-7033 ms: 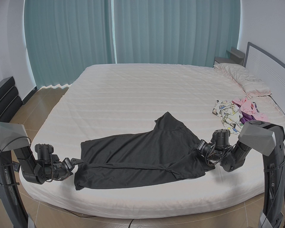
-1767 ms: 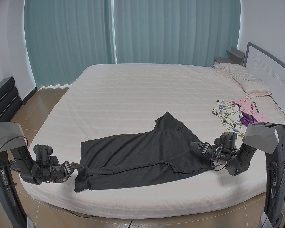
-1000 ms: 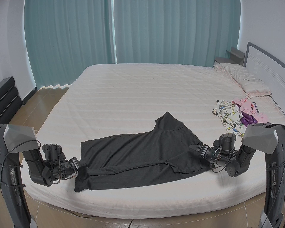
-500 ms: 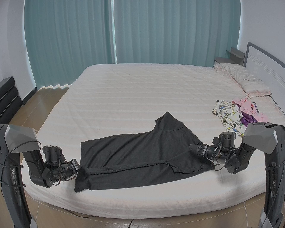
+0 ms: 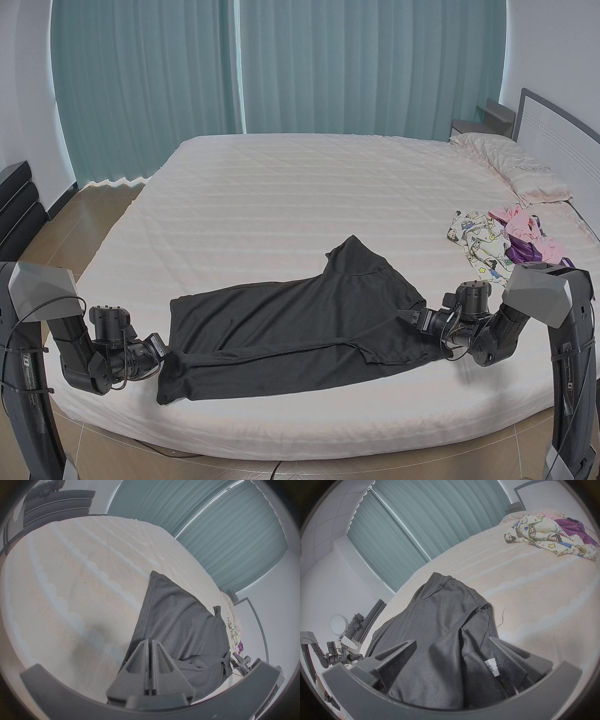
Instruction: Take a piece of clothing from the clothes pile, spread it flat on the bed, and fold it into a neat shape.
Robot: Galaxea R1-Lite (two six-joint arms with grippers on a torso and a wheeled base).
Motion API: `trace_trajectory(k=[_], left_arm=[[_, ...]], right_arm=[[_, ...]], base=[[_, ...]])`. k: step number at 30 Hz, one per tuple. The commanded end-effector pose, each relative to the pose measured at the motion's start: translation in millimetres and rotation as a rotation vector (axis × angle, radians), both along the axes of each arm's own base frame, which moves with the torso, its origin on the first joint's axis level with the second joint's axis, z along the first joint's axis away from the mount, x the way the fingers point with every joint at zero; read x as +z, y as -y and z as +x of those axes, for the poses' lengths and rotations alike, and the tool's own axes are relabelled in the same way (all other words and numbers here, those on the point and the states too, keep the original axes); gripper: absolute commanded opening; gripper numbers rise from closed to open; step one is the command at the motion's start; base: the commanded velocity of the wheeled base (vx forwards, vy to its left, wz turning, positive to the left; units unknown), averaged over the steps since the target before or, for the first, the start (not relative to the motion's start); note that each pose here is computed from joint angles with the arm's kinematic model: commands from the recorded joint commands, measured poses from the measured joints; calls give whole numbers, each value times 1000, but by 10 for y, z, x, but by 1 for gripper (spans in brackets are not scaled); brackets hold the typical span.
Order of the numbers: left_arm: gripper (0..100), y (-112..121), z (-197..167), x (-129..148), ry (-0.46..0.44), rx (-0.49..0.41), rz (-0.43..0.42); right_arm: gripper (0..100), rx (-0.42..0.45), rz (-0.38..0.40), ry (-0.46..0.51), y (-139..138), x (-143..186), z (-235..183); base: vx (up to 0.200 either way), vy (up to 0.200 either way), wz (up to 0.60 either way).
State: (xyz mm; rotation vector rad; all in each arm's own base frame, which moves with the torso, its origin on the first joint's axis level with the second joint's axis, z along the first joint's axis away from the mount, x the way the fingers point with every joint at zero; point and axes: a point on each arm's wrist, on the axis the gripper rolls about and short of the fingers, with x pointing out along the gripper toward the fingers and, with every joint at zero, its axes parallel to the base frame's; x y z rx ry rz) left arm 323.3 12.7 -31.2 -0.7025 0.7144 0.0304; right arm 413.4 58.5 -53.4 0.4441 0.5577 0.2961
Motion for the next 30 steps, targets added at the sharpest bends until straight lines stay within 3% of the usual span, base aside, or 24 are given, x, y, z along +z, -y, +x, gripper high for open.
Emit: trace_trajectory(k=[1,19,30], left_arm=[[0,-1,0,-3,-1,1,0],[0,-47,21,-59,-11,17,-1],[0,-43,28,-70,-11,13,2]], right_arm=[[0,4,-2,-8,-13,-42,-8],[0,-33,0,76,17,109,118],[0,-39,-9,57,13,57,114]], base=[[0,0,0],[0,0,0],[0,0,0]])
